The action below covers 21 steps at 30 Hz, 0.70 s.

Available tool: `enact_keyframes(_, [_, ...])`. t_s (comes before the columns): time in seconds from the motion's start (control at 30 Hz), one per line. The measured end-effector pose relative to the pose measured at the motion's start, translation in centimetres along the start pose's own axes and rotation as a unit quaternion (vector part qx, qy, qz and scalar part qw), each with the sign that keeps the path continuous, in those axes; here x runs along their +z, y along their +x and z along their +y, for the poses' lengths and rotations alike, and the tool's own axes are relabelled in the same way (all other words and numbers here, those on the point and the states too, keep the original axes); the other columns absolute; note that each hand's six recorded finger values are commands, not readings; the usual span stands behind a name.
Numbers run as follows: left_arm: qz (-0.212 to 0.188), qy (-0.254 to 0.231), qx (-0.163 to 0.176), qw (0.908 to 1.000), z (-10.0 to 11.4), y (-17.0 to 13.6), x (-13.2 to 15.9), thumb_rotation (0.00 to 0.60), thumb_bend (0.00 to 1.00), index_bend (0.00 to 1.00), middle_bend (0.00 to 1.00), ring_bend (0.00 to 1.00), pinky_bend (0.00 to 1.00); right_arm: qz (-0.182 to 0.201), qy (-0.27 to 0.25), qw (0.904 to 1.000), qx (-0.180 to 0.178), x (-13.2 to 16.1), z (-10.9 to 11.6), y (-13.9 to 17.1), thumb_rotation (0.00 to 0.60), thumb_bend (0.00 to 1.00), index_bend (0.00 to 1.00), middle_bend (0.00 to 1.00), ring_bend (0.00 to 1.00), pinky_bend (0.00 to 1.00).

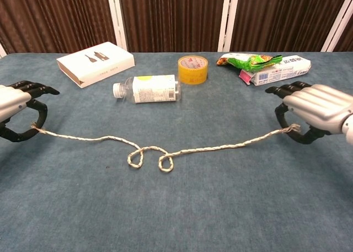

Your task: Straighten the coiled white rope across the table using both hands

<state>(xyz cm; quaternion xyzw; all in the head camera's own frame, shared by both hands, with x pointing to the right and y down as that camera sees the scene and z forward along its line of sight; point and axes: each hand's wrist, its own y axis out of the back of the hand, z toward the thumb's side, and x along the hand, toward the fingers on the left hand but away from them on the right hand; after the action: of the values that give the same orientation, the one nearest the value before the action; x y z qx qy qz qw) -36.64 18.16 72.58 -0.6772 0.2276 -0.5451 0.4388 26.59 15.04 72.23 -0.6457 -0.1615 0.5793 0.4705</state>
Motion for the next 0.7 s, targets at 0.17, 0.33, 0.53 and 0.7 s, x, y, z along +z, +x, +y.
enact_keyframes(0.17, [0.008,0.005,0.000,1.0000,0.1,-0.5,-0.8,0.600,0.51,0.69,0.08,0.00,0.05,-0.021,-0.006,0.9998,0.000,-2.3,0.1,0.5,0.600,0.61,0.83,0.11,0.00,0.00])
enact_keyframes(0.33, [0.016,0.007,-0.005,0.9998,-0.1,-0.8,-1.4,0.600,0.52,0.69,0.08,0.00,0.05,-0.047,-0.007,0.9989,0.002,-5.0,-0.1,1.2,0.600,0.61,0.83,0.11,0.00,0.00])
enact_keyframes(0.53, [0.023,0.008,-0.013,0.9996,-0.4,-0.8,-2.1,0.600,0.52,0.69,0.08,0.00,0.05,-0.076,-0.020,0.9969,0.005,-7.8,-0.3,1.8,0.600,0.61,0.83,0.11,0.00,0.00])
enact_keyframes(0.7, [0.024,0.008,-0.014,0.9996,-0.5,-0.5,-2.1,0.600,0.52,0.69,0.08,0.00,0.05,-0.099,-0.028,0.9947,0.009,-10.1,-0.4,2.3,0.600,0.61,0.83,0.11,0.00,0.00])
